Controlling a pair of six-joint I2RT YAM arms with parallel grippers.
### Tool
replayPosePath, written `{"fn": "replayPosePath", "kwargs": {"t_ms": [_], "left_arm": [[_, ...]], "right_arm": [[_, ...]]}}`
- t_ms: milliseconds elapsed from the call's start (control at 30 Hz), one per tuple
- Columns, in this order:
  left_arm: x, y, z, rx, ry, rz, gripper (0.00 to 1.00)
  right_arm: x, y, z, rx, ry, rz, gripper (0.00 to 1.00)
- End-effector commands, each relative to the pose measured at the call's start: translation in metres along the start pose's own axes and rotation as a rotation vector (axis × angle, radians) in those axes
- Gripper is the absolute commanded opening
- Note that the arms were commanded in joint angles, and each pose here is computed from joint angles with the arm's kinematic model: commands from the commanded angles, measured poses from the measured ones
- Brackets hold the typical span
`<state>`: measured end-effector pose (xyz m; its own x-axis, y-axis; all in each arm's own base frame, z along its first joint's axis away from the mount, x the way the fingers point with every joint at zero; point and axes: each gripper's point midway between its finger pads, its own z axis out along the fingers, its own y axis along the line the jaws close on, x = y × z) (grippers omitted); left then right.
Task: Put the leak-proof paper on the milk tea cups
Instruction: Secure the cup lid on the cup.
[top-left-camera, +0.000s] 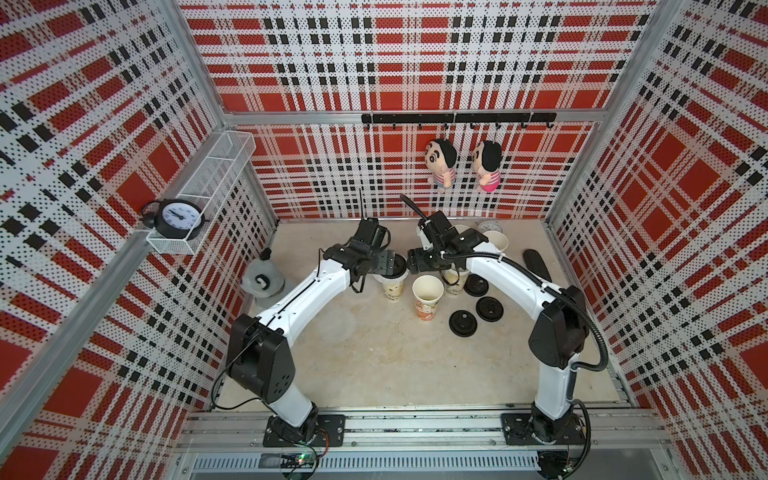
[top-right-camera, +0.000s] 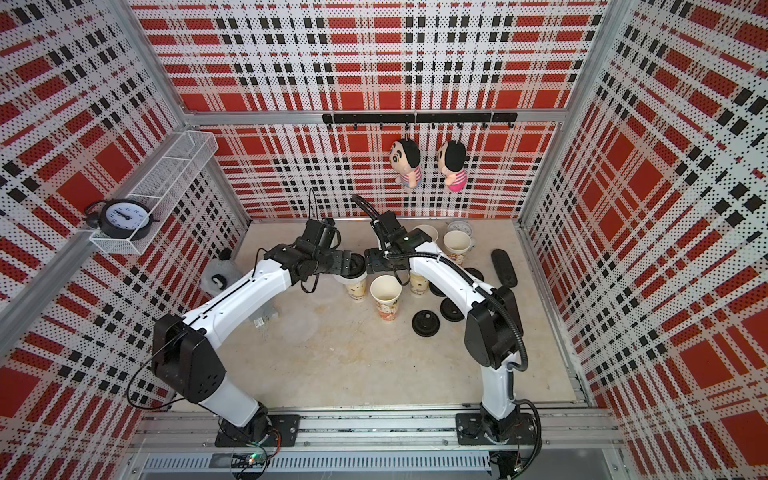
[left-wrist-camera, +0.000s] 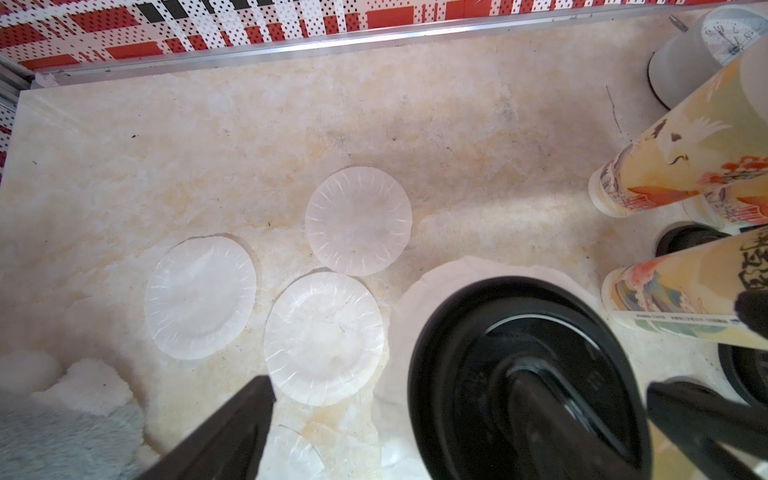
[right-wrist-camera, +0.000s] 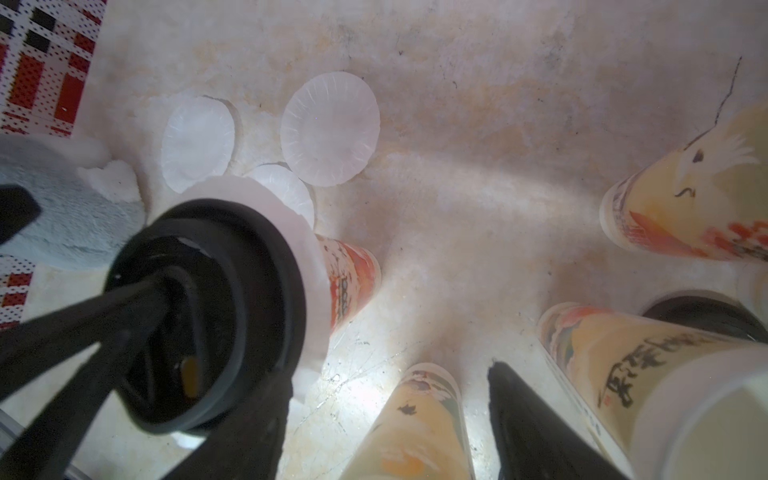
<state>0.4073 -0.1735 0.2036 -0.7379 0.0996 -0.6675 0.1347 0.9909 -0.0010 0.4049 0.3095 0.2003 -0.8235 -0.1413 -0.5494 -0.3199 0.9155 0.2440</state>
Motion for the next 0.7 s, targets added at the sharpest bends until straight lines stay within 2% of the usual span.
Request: {"fn": "replayPosePath", "kwargs": {"t_ms": [0,233,667], "left_arm": [[0.030,0.004,0.009,-0.024,0.097,0.034,0.91],[0.034,0.004,0.011,-0.024,0.103,0.034,0.91],[0.038,0.004,0.012,-0.018,0.106,0.033,0.91]], "right_arm": [[-0.017,0.014,-0.010,-0.033,-0.056,0.003,0.76],[-0.014,0.015,0.002,-0.040,-0.033,0.007,0.73],[0.010,0.009,0.028,-0.034,0.041,0.017,0.58]]}}
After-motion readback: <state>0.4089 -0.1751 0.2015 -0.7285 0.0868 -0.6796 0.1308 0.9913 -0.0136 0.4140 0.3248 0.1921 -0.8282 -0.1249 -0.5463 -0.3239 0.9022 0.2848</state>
